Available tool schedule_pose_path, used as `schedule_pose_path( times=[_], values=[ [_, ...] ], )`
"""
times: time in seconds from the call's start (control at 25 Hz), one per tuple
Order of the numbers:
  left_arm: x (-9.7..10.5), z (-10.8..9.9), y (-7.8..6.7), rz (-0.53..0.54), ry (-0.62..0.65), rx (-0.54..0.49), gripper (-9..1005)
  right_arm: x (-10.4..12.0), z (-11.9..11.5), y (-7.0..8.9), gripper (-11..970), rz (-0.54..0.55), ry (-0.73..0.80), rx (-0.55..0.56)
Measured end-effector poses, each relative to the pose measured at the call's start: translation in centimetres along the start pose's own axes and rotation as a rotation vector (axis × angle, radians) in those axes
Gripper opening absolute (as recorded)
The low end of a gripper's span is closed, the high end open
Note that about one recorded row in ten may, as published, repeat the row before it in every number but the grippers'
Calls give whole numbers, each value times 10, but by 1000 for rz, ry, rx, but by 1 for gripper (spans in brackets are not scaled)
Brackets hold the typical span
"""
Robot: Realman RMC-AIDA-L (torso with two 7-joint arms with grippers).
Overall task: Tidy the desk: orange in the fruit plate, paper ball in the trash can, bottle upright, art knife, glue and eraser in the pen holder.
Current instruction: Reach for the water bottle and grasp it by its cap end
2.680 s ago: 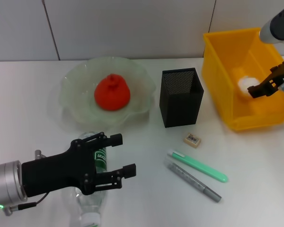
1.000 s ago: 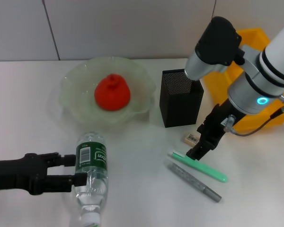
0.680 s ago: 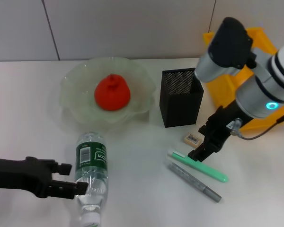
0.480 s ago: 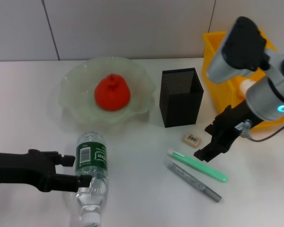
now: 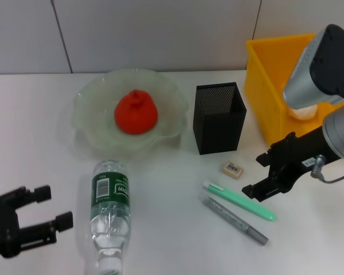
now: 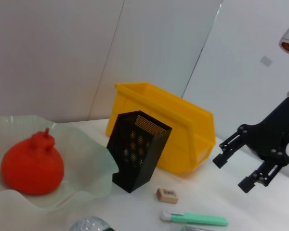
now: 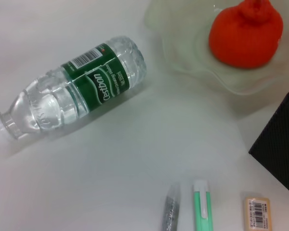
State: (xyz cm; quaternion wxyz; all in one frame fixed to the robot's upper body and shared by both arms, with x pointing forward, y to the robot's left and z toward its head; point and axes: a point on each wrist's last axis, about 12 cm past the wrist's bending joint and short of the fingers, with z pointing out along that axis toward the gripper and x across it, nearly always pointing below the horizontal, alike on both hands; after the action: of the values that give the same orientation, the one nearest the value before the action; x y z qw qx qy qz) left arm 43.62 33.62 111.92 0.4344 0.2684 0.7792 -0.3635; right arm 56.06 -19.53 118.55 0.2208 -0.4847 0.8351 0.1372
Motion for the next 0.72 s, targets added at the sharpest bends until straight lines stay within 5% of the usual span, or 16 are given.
schedule_pose_path(
  times=[0.16, 0.36, 0.4, 0.48, 0.64, 0.72],
  values=[
    [37, 0, -5, -10, -66, 24, 863, 2, -1, 0, 748, 1, -14, 3],
    [43, 1, -7, 1, -74, 32, 863, 3, -1, 1, 746, 4, -53, 2],
    [68, 8, -15, 41, -140, 50, 863, 4, -1, 2, 745, 4, -60, 2],
    [84, 8, -21, 69, -215, 22, 863, 4, -2, 2, 744, 8, -75, 0],
    [84, 8, -21, 69, -215, 22, 863, 5, -2, 4, 742, 12, -99, 1],
    [100, 7, -27, 89, -269, -16, 863, 5, -1, 3, 742, 16, -108, 7]
  ],
)
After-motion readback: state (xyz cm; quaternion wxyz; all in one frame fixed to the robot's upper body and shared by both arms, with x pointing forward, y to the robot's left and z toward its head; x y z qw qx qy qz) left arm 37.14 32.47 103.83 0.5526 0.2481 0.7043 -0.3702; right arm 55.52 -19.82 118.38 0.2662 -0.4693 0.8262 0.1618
